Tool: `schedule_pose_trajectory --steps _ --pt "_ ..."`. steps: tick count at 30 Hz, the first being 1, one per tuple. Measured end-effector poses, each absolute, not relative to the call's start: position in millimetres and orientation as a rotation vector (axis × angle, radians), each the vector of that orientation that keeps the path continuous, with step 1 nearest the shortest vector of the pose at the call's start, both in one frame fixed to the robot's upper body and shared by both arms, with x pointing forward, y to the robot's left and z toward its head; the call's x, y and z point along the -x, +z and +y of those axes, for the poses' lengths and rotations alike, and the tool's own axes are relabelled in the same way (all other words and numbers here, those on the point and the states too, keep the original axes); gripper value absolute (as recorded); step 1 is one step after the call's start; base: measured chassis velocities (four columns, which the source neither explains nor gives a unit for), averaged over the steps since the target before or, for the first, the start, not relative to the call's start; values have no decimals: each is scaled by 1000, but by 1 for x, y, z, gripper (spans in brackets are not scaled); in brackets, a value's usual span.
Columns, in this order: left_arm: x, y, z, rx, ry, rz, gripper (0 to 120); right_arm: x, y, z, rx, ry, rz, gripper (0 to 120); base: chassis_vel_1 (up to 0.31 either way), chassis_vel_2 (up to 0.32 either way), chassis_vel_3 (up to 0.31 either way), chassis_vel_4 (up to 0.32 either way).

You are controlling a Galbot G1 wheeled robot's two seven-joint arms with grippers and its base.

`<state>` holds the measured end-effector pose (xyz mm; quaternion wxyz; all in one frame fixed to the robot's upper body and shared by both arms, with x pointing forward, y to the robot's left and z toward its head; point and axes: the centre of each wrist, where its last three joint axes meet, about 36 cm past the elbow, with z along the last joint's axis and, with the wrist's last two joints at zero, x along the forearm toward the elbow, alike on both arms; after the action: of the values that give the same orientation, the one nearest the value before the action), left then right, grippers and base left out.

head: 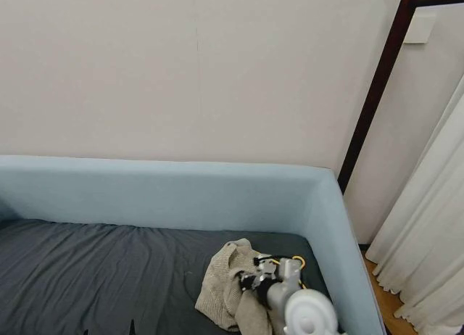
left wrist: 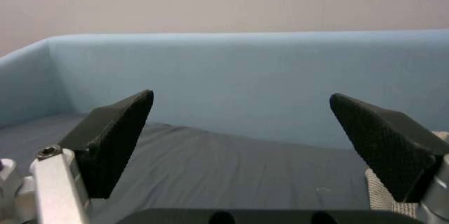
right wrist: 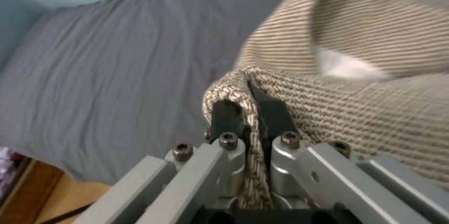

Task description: Pick up the clothes from the sofa and hang them on the clothes hanger.

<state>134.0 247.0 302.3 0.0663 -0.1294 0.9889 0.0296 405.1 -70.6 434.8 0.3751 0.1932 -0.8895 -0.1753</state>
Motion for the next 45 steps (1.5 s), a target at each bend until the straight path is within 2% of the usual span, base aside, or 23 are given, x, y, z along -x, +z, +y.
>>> schedule_pose_trajectory --steps 4,7,11,14,18,22,29,33,36,38,39,43,45 --pt "-135 303 246 409 82 2978 99 -431 444 -37 -498 -508 -2314 0 0 0 0 0" --pt "-135 304 246 416 82 2976 99 -451 459 -34 -473 -553 -2346 0 0 0 0 0" --pt "-134 305 248 431 87 2976 99 -491 493 -55 -366 -680 -2440 0 0 0 0 0" --pt "-134 305 248 439 87 2974 99 -498 504 -71 -348 -757 -2473 0 0 0 0 0" --pt "-134 305 246 442 83 2974 99 -478 499 -64 -429 -714 -2469 0 0 0 0 0" --pt "-132 303 243 446 80 2982 99 -441 448 -12 -542 -567 -2379 0 0 0 0 0" --pt "-121 306 247 455 101 2988 99 -435 391 70 -646 -446 -2339 0 0 0 0 0" --pt "-116 307 247 470 105 2987 99 -429 349 101 -686 -306 -2345 0 0 0 0 0" --pt "-116 307 246 480 101 2985 99 -419 319 106 -732 -167 -2343 0 0 0 0 0" --pt "-115 307 242 483 95 2982 99 -405 307 113 -896 9 -2312 6 0 0 0 0" --pt "-115 307 242 483 95 2982 99 -405 307 113 -896 9 -2312 6 0 0 0 0" --pt "-117 305 241 484 97 2977 99 -404 314 99 -984 123 -2349 24 0 0 0 0" --pt "-118 305 241 484 97 2976 99 -406 318 92 -990 136 -2366 27 0 0 0 0"
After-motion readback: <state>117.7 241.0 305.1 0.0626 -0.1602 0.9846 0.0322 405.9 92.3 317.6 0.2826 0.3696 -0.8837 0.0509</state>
